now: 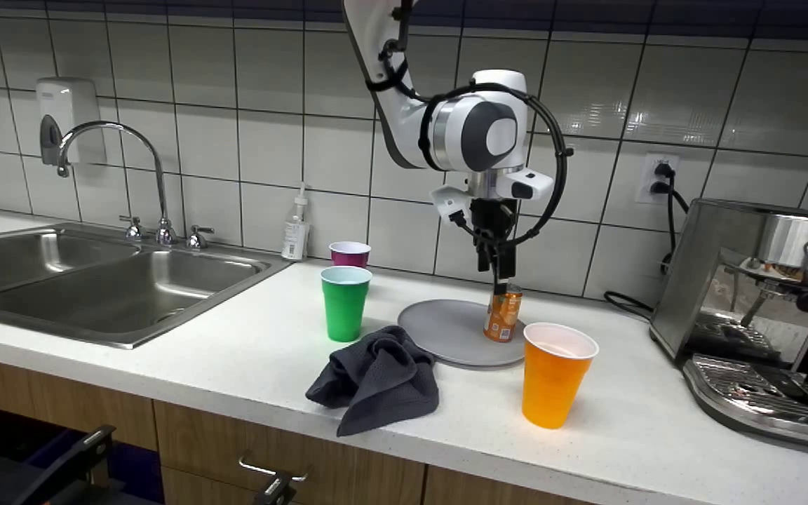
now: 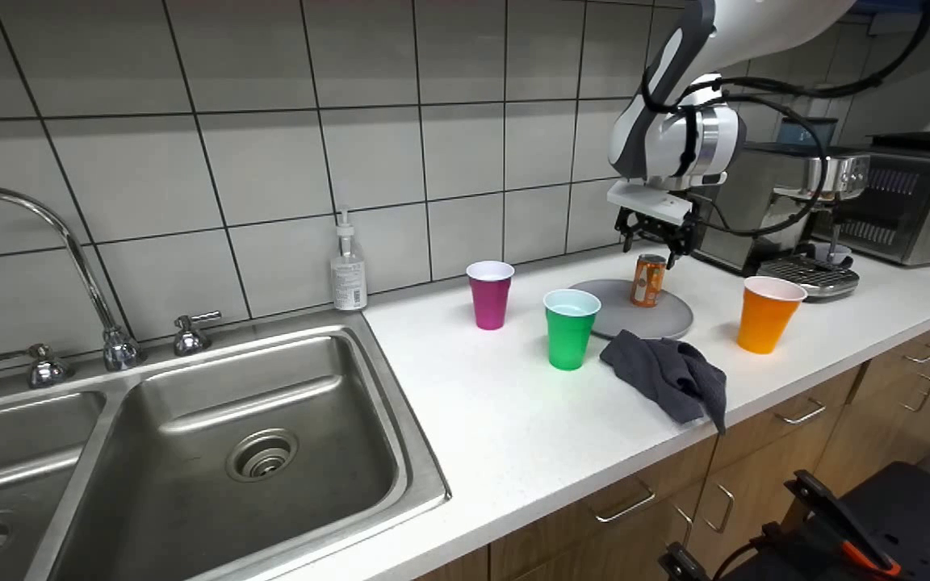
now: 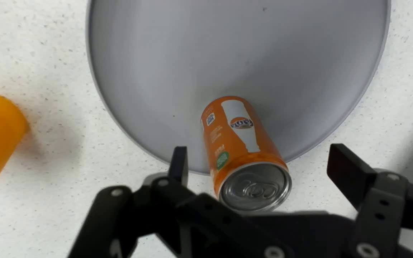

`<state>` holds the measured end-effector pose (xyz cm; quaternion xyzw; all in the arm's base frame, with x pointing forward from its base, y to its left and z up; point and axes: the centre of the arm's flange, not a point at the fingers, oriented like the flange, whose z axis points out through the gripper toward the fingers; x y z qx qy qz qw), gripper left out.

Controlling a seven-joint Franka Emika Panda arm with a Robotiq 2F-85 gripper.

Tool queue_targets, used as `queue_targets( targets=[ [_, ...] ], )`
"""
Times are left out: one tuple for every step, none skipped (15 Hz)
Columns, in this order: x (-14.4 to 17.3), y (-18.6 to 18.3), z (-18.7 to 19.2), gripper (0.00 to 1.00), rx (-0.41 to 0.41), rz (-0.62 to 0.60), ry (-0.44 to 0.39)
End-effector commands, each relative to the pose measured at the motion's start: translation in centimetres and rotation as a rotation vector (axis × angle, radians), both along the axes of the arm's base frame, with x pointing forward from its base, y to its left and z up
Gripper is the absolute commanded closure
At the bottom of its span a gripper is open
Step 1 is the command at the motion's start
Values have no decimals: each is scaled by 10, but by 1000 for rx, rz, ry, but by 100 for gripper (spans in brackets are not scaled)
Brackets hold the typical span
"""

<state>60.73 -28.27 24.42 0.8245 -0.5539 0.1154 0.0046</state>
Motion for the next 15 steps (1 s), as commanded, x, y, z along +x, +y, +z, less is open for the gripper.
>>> queue_targets(
  targets=[
    [15, -15, -5, 0, 23, -13, 9],
    [16, -16, -7, 0, 24, -16, 11],
    [17, -17, -9, 0, 25, -18, 13],
    [19, -19, -12, 0, 27, -24, 15],
    [20, -20, -13, 0, 29, -28, 15],
    [20, -22, -15, 0, 30, -34, 16],
    [21, -23, -16, 0, 31, -39, 15],
    [21, -25, -17, 0, 32, -44, 15],
    [21, -27, -18, 0, 34, -48, 17],
    [21, -28, -18, 0, 34, -53, 17],
    [21, -30, -18, 0, 34, -57, 18],
    [22, -32, -18, 0, 33, -60, 19],
    [22, -33, -18, 0, 31, -61, 20],
    [22, -34, -19, 0, 31, -63, 20],
    [22, -35, -19, 0, 31, -65, 20]
  ],
)
